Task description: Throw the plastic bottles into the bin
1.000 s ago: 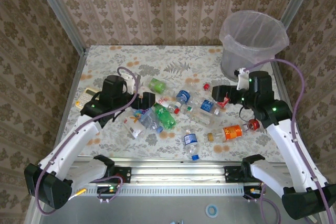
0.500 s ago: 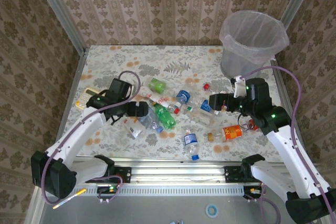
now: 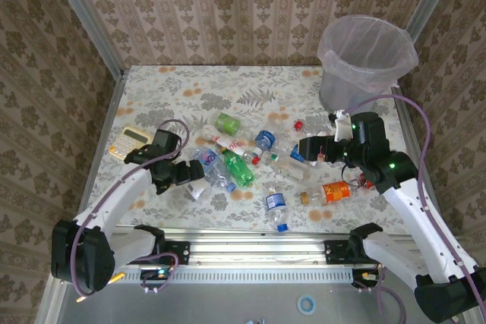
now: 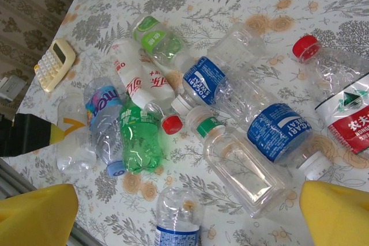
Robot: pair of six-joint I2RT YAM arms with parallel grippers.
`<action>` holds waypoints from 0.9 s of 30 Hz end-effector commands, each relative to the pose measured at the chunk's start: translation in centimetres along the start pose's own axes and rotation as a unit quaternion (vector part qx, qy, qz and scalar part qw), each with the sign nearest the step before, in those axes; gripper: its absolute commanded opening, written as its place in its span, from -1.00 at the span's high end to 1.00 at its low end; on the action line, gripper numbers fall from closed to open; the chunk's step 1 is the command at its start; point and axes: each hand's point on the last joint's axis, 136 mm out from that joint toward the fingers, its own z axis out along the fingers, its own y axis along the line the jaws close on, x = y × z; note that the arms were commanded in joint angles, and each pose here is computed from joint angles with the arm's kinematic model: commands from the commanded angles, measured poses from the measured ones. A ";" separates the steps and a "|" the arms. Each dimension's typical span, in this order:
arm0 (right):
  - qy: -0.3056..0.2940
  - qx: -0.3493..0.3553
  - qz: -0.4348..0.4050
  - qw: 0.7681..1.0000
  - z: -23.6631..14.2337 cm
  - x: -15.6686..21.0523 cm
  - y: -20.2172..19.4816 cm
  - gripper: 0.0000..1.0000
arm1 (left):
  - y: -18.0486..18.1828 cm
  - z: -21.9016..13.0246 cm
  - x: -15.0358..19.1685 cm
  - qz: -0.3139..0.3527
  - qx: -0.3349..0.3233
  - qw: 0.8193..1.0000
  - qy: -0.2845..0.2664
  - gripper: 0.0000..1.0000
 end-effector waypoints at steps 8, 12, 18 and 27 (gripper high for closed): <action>-0.007 -0.015 -0.014 1.000 0.0 -0.1 0.7 -1.00 | 0.6 1.7 2.0 -0.029 -0.007 0.999 0.025 -0.93; -0.003 -0.016 -0.017 1.000 0.2 0.0 0.7 -1.00 | 0.8 2.3 2.8 -0.018 -0.023 0.999 0.033 -0.92; -0.003 -0.020 -0.020 1.000 0.4 0.0 0.9 -1.00 | 1.5 2.9 3.5 -0.020 -0.033 0.999 0.037 -0.85; -0.002 -0.020 -0.014 1.000 0.9 0.2 0.6 -1.00 | 2.0 2.9 4.5 -0.019 -0.039 0.998 0.045 -0.44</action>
